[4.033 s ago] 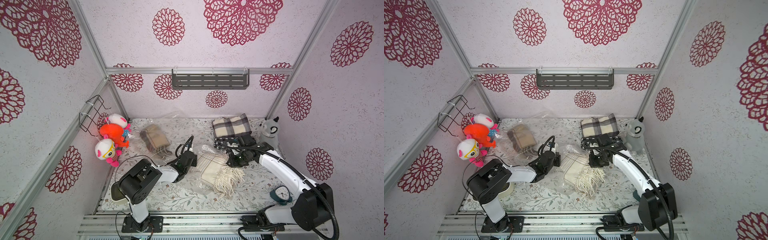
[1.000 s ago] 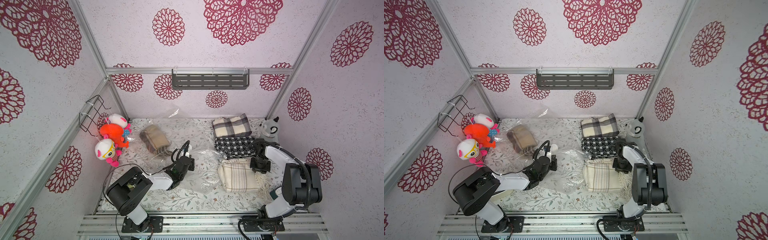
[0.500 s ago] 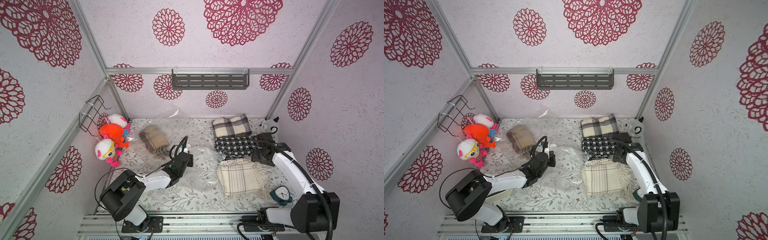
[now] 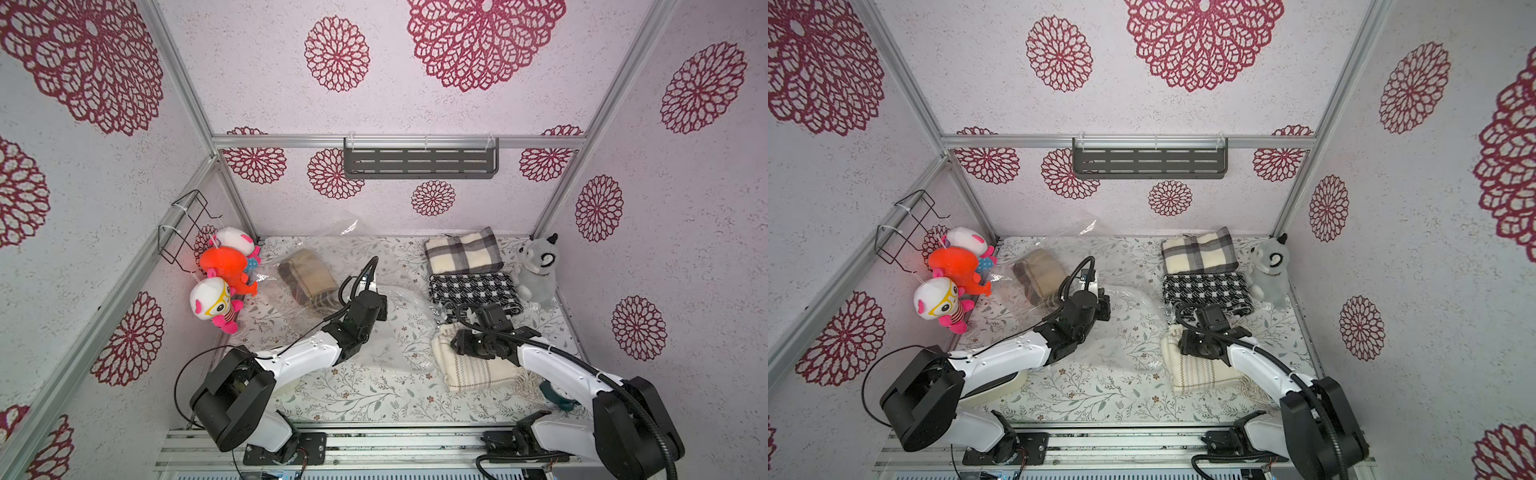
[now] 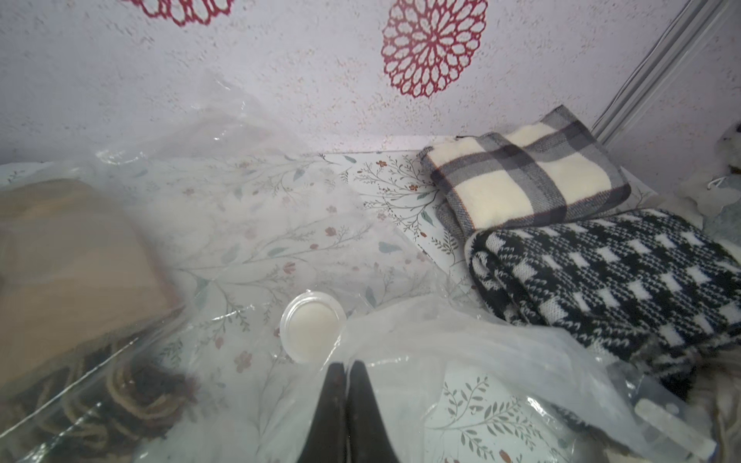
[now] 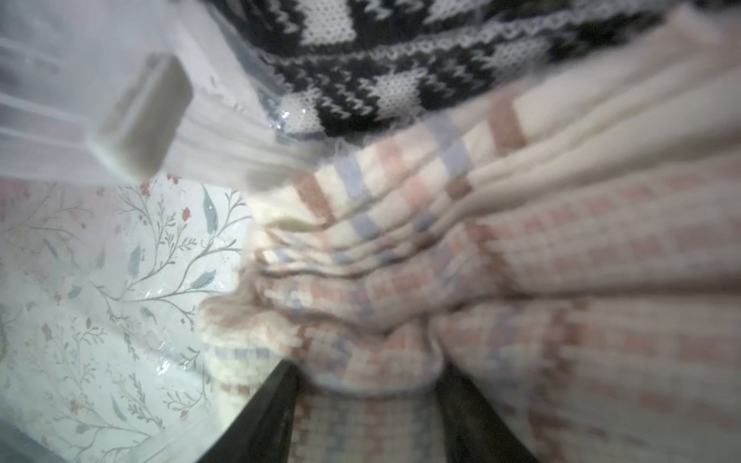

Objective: Take the scarf out of the vacuum bag
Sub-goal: Take out the scarf from the vacuum bag.

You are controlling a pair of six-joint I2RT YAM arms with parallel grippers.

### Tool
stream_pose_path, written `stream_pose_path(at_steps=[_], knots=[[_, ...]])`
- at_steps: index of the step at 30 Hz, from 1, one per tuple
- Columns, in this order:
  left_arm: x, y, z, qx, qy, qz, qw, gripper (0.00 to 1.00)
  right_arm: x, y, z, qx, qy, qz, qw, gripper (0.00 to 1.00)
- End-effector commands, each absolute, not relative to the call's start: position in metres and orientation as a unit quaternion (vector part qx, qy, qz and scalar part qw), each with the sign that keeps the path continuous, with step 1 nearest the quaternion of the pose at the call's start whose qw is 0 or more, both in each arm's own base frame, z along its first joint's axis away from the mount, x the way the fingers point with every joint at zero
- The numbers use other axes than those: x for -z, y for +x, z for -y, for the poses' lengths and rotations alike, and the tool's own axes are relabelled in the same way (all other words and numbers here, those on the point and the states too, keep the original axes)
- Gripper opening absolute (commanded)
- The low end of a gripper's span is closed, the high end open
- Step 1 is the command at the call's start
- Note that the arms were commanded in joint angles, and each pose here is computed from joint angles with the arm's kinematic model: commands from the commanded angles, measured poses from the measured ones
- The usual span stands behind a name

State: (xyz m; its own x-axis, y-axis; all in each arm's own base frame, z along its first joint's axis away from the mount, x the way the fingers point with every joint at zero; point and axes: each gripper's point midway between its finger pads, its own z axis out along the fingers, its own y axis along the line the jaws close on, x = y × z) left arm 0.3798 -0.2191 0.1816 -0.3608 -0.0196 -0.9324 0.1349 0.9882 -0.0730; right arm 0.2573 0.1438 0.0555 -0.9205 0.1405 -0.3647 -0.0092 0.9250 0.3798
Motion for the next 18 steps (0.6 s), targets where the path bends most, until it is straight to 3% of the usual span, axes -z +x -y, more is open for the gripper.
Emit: stream_pose_path(at_steps=[1, 11, 18], knots=[[-0.208, 0.389, 0.191, 0.015, 0.011, -0.813, 0.581, 0.0, -0.043, 0.259, -0.14, -0.208, 0.063, -0.956, 0.197, 0.57], [-0.235, 0.389, 0.177, 0.008, 0.005, -0.808, 0.589, 0.0, -0.058, 0.266, -0.097, -0.192, 0.119, -0.937, 0.267, 0.57], [-0.255, 0.389, 0.15, -0.033, -0.018, -0.8, 0.598, 0.0, -0.05, 0.269, -0.09, -0.18, 0.13, -0.936, 0.275, 0.56]])
